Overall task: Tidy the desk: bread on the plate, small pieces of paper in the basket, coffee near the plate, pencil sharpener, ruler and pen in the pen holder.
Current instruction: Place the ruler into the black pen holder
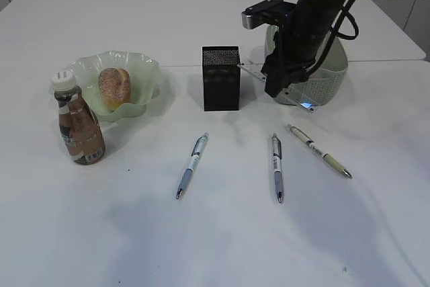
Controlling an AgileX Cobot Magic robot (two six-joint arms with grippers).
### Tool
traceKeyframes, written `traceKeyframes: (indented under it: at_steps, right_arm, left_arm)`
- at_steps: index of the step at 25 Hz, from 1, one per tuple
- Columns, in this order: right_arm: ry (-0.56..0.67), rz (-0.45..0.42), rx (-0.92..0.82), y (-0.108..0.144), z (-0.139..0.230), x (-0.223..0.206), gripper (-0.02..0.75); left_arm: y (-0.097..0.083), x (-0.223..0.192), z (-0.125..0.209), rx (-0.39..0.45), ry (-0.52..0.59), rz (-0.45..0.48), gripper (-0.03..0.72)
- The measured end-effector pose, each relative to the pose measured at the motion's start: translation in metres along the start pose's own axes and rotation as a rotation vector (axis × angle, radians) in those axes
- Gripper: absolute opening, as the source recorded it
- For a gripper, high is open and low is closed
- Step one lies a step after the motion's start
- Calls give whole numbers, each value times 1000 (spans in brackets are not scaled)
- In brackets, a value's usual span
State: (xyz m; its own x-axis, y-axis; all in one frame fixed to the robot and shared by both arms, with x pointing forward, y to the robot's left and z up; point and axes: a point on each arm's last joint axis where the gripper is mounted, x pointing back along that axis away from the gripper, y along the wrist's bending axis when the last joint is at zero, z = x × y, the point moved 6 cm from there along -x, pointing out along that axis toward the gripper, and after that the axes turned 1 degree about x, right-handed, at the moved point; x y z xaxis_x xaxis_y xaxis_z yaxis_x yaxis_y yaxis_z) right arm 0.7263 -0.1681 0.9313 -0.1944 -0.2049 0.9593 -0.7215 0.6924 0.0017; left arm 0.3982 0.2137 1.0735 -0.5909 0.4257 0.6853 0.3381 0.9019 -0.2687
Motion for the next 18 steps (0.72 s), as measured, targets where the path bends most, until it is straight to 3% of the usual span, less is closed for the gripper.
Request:
traceKeyframes:
  at_steps: [12,18]
  right_arm:
    - [-5,1,-127,0,-1,2,303]
    - [-57,28,-165,2,-7,32,303]
  left_arm:
    - [0,0,-4,2,-23,2,448]
    - [0,0,-6,2,-39,3,448]
